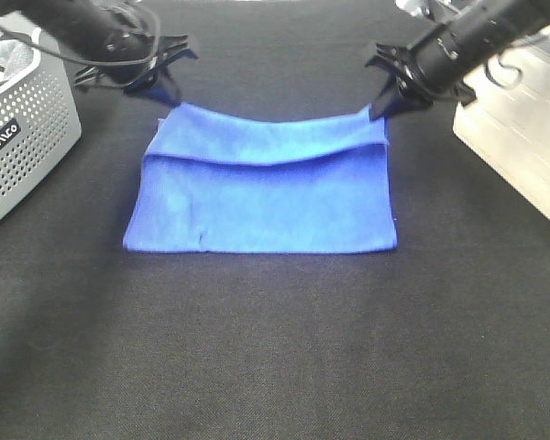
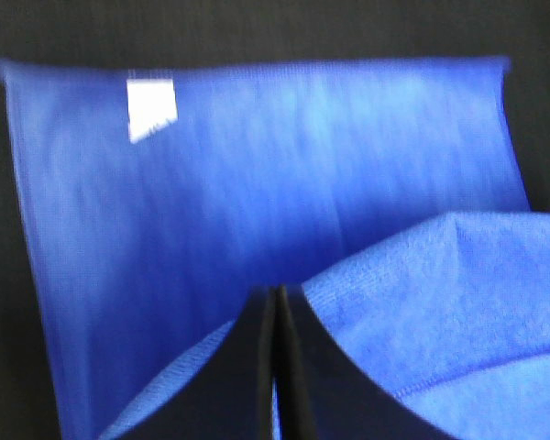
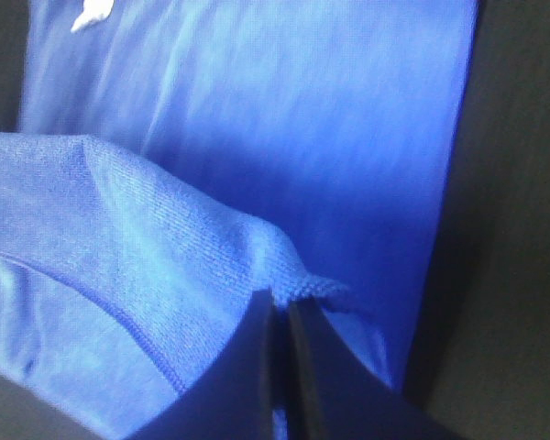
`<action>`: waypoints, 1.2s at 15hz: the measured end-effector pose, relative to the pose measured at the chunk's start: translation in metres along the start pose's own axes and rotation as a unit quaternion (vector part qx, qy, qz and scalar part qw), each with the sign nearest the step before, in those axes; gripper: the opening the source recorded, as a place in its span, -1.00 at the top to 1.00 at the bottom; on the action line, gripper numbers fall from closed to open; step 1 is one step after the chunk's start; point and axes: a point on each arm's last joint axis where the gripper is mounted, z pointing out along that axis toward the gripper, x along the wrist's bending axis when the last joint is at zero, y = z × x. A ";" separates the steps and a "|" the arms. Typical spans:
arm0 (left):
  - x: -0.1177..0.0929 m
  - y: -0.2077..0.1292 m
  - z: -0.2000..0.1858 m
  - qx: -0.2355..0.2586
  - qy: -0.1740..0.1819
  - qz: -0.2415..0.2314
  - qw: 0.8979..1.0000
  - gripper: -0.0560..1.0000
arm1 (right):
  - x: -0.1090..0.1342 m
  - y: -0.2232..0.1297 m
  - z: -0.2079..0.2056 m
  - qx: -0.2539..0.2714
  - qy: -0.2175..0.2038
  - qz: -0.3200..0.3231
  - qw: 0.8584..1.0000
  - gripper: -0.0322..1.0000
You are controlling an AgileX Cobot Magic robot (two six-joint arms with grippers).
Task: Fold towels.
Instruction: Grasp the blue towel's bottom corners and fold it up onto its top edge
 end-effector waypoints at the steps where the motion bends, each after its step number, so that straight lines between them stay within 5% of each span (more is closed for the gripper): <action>1: 0.002 0.007 0.010 -0.020 0.000 0.002 1.000 0.89 | -0.003 0.010 0.008 -0.011 -0.002 -0.008 1.000 0.94; 7: 0.029 0.016 0.064 -0.121 0.026 0.001 0.992 0.87 | -0.039 0.031 0.071 -0.062 -0.034 -0.028 0.997 0.93; 8: 0.031 0.015 0.069 -0.127 0.029 0.001 0.991 0.76 | -0.044 0.029 0.079 -0.061 -0.039 -0.026 0.997 0.81; 9: 0.032 0.015 0.071 -0.130 0.030 0.000 0.991 0.55 | -0.047 0.027 0.082 -0.062 -0.042 -0.025 0.997 0.57; 12: 0.031 0.017 0.070 -0.136 0.029 -0.001 0.990 -0.48 | -0.046 0.027 0.082 -0.056 -0.038 -0.013 0.998 -0.52; 14: 0.030 0.010 0.071 -0.092 0.024 0.000 0.995 -0.74 | -0.042 0.019 0.077 0.001 -0.033 -0.028 0.999 -0.72; 18: 0.029 0.001 0.047 0.031 0.016 0.004 0.999 -0.59 | -0.025 0.010 0.049 0.104 -0.011 0.001 0.995 -0.76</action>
